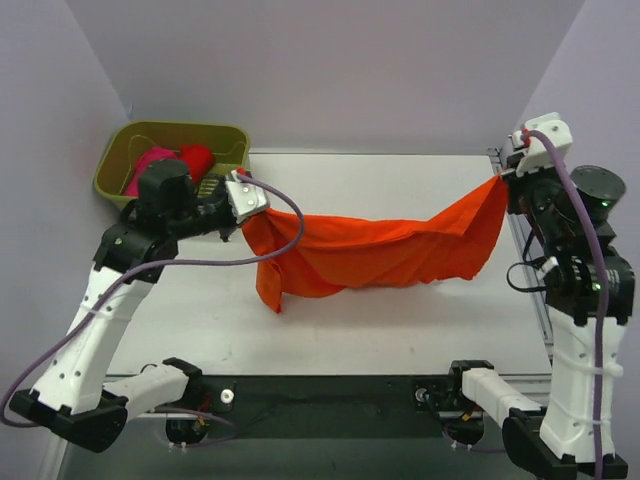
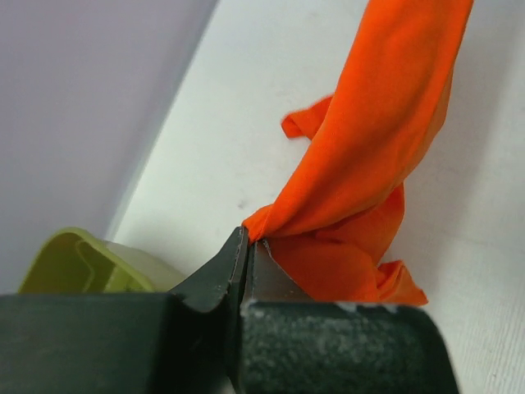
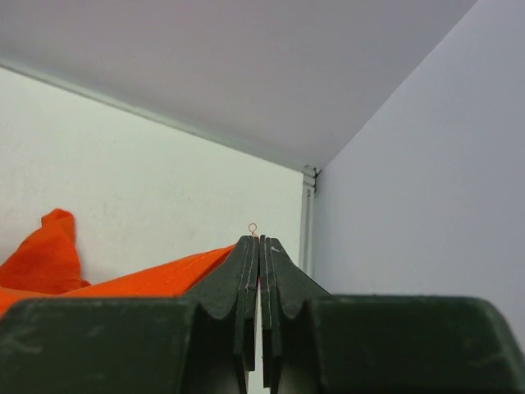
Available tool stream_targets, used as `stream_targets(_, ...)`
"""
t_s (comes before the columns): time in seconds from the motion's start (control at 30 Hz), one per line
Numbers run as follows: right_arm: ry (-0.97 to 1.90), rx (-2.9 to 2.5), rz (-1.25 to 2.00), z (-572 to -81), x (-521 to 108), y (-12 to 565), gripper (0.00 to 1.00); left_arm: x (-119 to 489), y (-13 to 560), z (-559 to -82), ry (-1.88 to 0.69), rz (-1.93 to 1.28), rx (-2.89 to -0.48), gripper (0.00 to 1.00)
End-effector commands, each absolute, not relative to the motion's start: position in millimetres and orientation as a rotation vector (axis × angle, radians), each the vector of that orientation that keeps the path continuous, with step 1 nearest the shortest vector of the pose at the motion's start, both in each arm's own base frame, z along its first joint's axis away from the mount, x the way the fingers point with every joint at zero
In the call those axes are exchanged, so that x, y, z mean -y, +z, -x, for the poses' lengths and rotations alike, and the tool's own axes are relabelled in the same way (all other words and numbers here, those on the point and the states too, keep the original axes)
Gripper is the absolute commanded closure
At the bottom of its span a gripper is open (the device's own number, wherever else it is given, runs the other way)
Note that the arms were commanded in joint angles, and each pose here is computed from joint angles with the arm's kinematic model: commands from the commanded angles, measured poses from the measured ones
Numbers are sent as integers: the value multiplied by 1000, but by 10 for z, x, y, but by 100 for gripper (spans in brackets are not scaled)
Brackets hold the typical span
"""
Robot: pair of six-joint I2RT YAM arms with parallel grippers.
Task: Roll the t-shirts
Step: Flatten out the T-shirt at the center of the board.
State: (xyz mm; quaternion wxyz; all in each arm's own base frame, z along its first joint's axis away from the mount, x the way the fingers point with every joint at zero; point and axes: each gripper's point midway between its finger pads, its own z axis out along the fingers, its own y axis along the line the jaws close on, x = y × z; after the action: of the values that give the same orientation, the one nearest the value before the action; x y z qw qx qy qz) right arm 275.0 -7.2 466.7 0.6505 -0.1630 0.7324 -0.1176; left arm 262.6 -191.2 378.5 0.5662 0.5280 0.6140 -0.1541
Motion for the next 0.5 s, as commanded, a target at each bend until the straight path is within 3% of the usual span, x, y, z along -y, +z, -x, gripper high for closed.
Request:
stream_targets(0.0,-252,-1857,398,-3227,114,3795,100,2009,2867,-2808,-397,-1405,-1588,98)
stream_targets(0.2,-113,-2116,397,-3688,155,2578,100,2112,1673,-3313,-403,-1508,-1807,88)
stream_targets(0.3,-73,-2231,376,-3993,234,2158,100,2171,1304,-3899,-301,-1387,-1937,78)
stream_targets(0.43,-42,-2347,276,-4427,427,1806,100,2226,1578,-4473,-202,-1126,-1998,58)
stream_targets(0.47,-36,-2351,262,-4482,463,1796,100,2175,1561,-4466,-170,-1089,-2012,47)
